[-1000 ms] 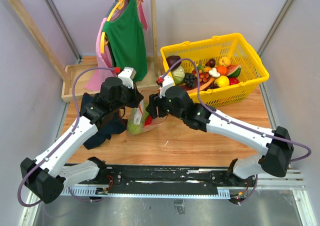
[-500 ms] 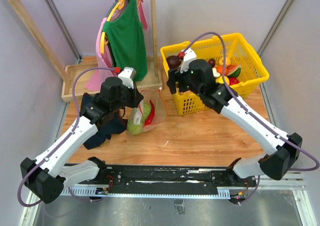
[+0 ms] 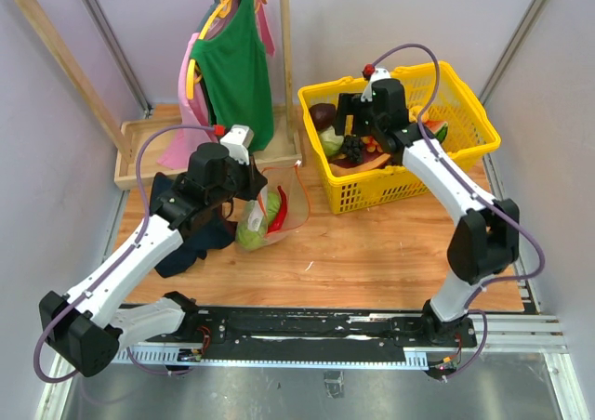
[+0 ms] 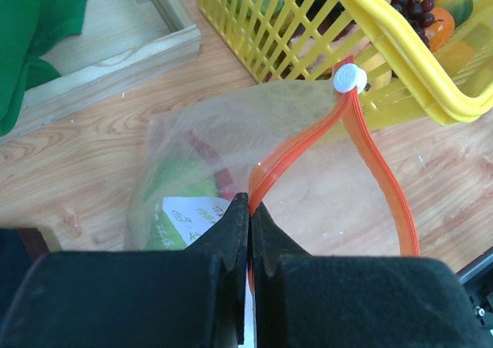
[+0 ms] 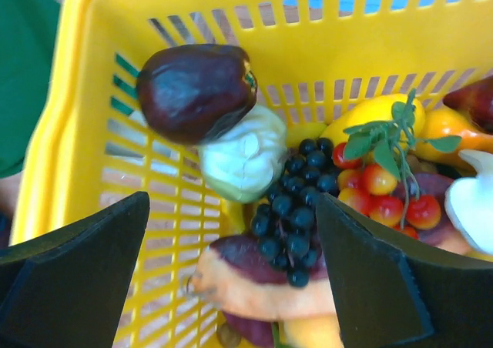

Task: Place the food in the zip-top bag and seal the zipper
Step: Pick up the fake vegetable from the bin.

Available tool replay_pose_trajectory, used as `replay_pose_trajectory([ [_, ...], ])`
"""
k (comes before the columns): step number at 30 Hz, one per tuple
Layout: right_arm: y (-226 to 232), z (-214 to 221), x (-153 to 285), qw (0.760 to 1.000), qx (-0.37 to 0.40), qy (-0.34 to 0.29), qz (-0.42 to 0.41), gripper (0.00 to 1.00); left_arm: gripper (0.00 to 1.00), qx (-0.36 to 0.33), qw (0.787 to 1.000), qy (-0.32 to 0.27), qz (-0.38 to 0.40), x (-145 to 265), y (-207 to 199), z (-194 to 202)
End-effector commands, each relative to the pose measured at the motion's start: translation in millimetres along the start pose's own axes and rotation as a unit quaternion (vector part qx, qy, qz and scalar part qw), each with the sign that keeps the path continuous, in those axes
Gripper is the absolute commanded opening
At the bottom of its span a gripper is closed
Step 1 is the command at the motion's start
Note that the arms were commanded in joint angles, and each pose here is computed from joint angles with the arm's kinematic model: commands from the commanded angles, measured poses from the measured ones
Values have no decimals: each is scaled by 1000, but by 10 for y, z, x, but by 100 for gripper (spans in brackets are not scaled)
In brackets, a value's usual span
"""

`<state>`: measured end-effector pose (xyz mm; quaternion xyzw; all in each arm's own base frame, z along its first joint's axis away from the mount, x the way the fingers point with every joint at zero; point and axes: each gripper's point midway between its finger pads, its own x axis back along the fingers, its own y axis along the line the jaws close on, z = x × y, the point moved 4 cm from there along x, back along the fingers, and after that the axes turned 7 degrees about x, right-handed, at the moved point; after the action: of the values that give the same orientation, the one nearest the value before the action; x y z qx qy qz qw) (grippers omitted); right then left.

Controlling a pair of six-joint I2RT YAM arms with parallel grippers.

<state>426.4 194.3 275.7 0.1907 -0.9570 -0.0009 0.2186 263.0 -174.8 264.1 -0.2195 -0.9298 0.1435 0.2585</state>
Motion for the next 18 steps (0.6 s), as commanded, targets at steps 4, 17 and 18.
replay_pose_trajectory([
  [4, 9, -174, -558, 994, -84, -46, -47, 95, 0, -3, 1000, 1, -5, -93, 32, 12],
  [17, 51, -81, -1371, 976, -174, -87, -99, 99, 1, -4, 1000, 15, -13, -163, 66, 65],
  [18, 57, -71, -1397, 975, -176, -88, -102, 99, 1, -5, 1000, 15, -13, -164, 64, 66],
])
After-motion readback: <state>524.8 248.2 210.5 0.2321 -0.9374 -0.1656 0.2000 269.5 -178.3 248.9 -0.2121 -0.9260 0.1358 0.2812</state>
